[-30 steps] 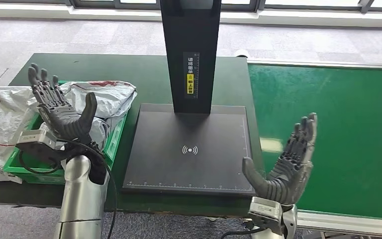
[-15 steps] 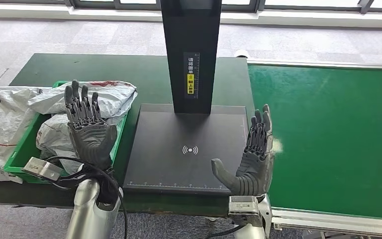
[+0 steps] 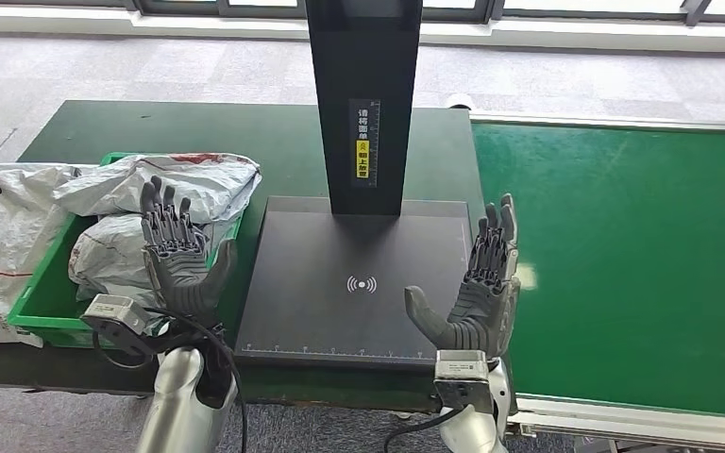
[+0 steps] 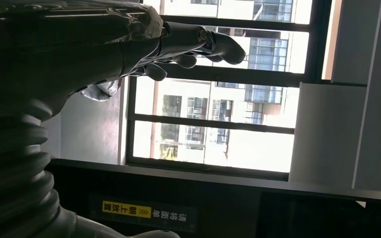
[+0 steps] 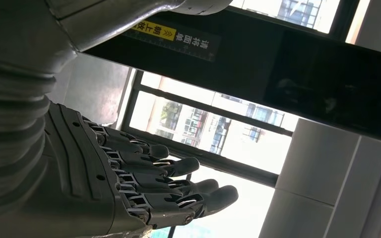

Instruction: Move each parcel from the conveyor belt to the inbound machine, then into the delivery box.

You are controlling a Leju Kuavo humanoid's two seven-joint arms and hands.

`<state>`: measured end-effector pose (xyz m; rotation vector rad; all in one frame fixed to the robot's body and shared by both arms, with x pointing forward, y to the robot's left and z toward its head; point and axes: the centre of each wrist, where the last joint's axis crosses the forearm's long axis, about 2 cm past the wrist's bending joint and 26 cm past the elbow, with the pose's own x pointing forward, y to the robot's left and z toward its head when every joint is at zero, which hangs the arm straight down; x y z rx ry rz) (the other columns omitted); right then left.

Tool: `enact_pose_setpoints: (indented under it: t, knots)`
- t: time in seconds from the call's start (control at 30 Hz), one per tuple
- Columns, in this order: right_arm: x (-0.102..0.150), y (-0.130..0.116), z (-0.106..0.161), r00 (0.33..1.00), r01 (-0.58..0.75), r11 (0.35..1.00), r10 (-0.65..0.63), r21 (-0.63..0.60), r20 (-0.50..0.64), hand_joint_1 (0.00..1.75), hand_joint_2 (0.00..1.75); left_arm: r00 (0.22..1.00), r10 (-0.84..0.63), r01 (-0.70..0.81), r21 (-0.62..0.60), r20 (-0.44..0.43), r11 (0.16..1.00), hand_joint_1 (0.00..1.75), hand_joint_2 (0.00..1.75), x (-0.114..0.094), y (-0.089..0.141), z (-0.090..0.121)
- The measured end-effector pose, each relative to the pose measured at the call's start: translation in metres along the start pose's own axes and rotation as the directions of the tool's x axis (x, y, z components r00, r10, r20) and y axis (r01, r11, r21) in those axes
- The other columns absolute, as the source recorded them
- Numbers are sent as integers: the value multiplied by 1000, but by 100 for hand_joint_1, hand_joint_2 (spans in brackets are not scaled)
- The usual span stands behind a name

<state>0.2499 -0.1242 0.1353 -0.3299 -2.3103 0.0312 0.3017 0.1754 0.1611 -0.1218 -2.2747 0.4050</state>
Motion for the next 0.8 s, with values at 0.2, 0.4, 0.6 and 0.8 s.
enact_pose_setpoints:
  t: [0.2,0.4,0.6,0.8]
  knots:
    - [-2,0,1,1000,-13,999,12,-39,-19,0,175,1000,-19,19,-20,-6,1000,0,175,-2,0,2]
    - [-6,-4,4,998,-45,997,42,-68,-42,0,175,1000,-14,14,-35,-9,999,0,175,-2,0,3]
    - [-11,-11,12,995,-86,994,82,-68,-61,0,175,1000,-18,18,-28,-15,999,0,175,-1,2,7]
    - [-14,-13,18,991,-116,991,111,-64,-74,0,175,1000,-2,1,-20,-17,1000,0,175,1,4,10]
